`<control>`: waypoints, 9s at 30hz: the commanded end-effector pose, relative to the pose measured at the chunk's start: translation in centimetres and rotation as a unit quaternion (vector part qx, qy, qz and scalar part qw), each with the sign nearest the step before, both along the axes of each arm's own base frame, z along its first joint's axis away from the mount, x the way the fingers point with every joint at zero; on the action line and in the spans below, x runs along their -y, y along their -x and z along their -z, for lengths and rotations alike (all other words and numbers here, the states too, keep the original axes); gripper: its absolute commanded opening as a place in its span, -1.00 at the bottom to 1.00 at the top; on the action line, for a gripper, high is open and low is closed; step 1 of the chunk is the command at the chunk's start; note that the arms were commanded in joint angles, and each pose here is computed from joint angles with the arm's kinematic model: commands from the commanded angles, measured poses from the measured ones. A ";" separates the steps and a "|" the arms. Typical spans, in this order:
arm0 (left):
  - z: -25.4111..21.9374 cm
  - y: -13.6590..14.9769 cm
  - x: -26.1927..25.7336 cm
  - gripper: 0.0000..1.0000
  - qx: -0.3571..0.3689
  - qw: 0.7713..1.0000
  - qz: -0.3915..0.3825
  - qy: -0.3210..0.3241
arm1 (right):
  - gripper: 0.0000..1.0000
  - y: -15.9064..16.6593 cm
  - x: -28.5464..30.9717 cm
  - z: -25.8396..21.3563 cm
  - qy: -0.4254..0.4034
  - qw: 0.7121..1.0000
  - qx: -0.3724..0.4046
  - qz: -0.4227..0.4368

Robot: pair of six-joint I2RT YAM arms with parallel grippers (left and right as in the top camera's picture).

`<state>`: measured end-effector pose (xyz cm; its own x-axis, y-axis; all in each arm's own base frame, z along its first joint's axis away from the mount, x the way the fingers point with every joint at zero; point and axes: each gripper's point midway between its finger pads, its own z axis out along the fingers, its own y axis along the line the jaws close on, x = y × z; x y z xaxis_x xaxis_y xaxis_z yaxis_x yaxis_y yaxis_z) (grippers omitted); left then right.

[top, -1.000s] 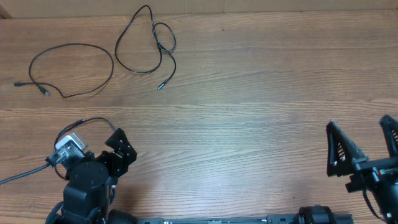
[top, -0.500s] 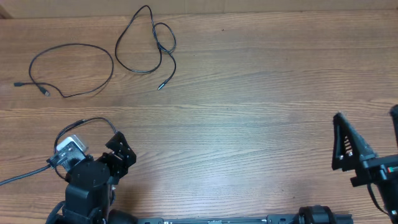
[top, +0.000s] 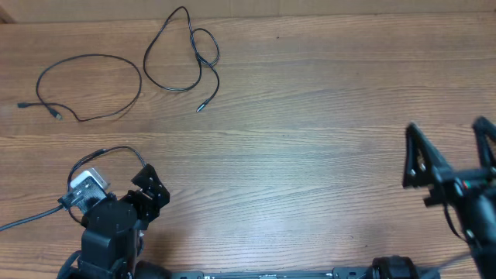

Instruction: Untangle cables

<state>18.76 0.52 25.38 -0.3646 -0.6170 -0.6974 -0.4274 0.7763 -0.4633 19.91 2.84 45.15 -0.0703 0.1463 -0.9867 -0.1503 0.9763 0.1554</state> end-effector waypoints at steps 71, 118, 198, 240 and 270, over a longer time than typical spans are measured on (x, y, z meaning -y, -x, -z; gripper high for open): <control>0.1 0.1 -0.3 0.99 0.003 1.000 -0.009 -0.001 | 1.00 -4.7 2.9 28.1 0.030 0.997 0.016 0.069; 6.4 -4.8 -0.7 0.99 0.237 0.955 0.098 -0.150 | 1.00 -4.7 2.9 28.1 0.030 0.997 0.016 0.069; 9.8 -5.8 1.8 0.99 0.231 0.931 0.171 -0.227 | 1.00 -4.7 2.9 28.1 0.030 0.997 0.016 0.069; 9.8 -5.8 1.8 0.99 0.231 0.931 0.171 -0.227 | 1.00 -4.7 2.9 28.1 0.030 0.997 0.016 0.069; 9.8 -5.8 1.8 0.99 0.231 0.931 0.172 -0.227 | 0.99 -4.7 2.9 28.1 0.030 0.997 0.016 0.069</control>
